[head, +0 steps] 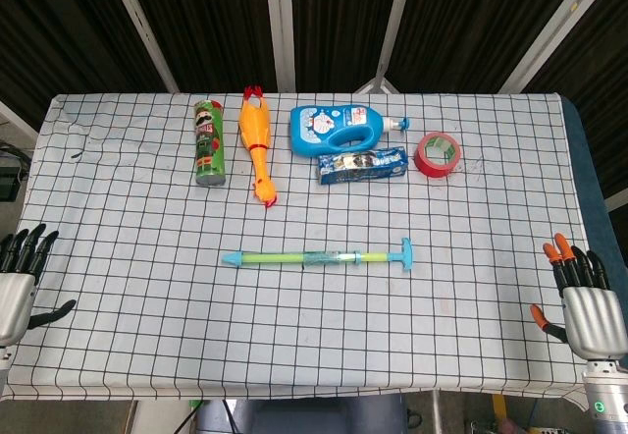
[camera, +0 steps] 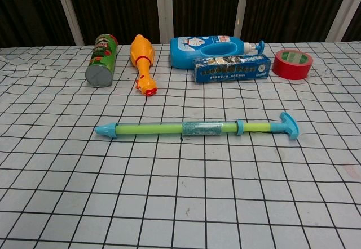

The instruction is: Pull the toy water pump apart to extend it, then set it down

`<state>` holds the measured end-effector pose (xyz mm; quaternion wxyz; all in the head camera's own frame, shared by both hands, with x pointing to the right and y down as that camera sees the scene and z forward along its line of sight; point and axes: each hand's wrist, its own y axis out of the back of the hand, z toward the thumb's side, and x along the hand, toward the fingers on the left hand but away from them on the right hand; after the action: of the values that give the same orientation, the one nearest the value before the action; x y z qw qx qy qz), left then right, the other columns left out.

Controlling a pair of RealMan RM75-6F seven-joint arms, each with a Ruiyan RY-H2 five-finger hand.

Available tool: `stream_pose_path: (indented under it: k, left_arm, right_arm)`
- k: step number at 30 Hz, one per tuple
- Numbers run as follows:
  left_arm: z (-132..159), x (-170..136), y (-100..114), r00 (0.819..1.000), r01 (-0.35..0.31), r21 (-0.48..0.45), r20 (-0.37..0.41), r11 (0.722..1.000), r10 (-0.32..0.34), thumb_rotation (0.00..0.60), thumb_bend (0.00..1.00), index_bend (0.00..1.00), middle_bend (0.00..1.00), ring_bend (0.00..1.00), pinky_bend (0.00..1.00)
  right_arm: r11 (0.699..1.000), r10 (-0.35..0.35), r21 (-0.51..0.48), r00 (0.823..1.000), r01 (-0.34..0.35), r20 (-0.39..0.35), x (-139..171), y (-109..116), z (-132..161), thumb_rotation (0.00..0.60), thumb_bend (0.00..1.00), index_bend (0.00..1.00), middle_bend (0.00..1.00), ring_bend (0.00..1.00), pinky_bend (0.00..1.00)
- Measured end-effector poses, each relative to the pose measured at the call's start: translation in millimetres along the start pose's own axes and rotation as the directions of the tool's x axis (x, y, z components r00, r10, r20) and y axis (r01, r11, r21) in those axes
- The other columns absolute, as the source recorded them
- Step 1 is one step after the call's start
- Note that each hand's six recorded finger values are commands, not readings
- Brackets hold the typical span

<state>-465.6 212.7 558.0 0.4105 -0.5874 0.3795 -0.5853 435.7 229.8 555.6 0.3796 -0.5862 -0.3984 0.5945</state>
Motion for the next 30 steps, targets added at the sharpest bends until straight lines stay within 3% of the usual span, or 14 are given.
stream_pose_path:
  k: [30]
  left_arm:
    - [6.7,0.7,-3.1,1.0,0.01,-0.005,0.02,1.0,-0.01,0.6,0.01,0.0,0.0,0.0,0.0]
  right_arm:
    - [1.0,-0.023,-0.011,0.999,0.023,-0.026,2.8,1.8,3.5,0.6,0.31,0.0,0.0,0.0,0.0]
